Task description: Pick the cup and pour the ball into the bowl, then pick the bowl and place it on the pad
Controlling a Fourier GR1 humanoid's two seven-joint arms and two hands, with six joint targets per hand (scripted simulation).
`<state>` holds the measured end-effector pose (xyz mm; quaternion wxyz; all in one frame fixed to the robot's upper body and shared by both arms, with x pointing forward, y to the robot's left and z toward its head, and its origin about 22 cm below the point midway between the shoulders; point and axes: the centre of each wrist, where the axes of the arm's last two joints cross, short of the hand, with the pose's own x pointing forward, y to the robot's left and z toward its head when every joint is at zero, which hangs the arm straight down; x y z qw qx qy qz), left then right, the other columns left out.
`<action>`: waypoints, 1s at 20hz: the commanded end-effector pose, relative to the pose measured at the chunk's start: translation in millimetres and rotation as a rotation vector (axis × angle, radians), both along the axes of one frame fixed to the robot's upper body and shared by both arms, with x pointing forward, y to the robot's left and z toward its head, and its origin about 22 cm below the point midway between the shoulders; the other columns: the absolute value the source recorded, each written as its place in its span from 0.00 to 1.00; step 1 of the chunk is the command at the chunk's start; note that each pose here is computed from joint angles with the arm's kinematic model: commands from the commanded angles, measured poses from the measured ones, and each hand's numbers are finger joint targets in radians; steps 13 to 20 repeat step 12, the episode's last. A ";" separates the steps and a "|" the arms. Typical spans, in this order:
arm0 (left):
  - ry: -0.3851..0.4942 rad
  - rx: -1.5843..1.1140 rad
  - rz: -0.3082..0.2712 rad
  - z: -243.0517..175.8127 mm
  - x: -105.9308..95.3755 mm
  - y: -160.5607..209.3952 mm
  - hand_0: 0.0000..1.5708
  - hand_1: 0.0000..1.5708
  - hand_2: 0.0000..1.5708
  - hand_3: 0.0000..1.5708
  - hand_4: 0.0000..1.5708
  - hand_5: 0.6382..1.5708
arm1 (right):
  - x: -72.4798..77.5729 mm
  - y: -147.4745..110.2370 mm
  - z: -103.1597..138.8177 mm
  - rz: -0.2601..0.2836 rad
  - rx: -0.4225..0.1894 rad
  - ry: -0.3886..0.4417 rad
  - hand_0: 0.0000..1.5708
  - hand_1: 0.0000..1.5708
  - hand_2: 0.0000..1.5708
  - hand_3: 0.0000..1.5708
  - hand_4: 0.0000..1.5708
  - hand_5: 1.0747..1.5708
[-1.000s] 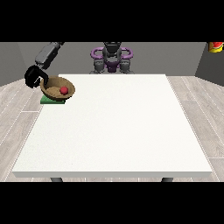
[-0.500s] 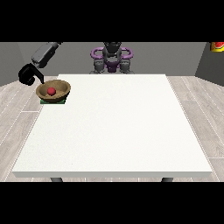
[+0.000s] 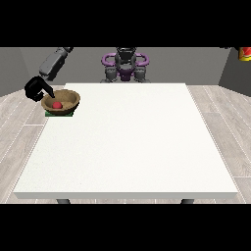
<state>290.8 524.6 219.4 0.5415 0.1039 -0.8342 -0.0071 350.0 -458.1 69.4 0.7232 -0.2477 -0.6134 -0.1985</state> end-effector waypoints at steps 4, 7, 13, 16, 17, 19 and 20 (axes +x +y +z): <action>-0.026 0.008 -0.028 -9.2 1.5 -1.9 0.00 0.00 0.00 0.00 0.77 1.00 | 8.5 2.6 13.7 0.097 -0.063 0.053 0.00 0.00 0.00 0.00 0.00 0.73; 0.046 -0.003 -0.044 -3.7 8.5 -18.8 0.00 0.00 0.00 0.00 0.76 1.00 | -2.6 1.3 -13.1 0.111 -0.068 0.154 0.00 0.00 0.00 0.00 0.00 0.66; 0.134 -0.011 -0.013 -42.3 16.2 -28.4 0.00 0.00 0.00 0.00 0.76 1.00 | 15.4 -4.3 49.2 0.166 -0.106 0.169 0.00 0.00 0.00 0.00 0.13 0.61; 0.134 -0.011 -0.013 -42.3 16.2 -28.4 0.00 0.00 0.00 0.00 0.76 1.00 | 15.4 -4.3 49.2 0.166 -0.106 0.169 0.00 0.00 0.00 0.00 0.13 0.61; 0.134 -0.011 -0.013 -42.3 16.2 -28.4 0.00 0.00 0.00 0.00 0.76 1.00 | 15.4 -4.3 49.2 0.166 -0.106 0.169 0.00 0.00 0.00 0.00 0.13 0.61; 0.134 -0.011 -0.013 -42.3 16.2 -28.4 0.00 0.00 0.00 0.00 0.76 1.00 | 15.4 -4.3 49.2 0.166 -0.106 0.169 0.00 0.00 0.00 0.00 0.13 0.61; 0.134 -0.011 -0.013 -42.3 16.2 -28.4 0.00 0.00 0.00 0.00 0.76 1.00 | 15.4 -4.3 49.2 0.166 -0.106 0.169 0.00 0.00 0.00 0.00 0.13 0.61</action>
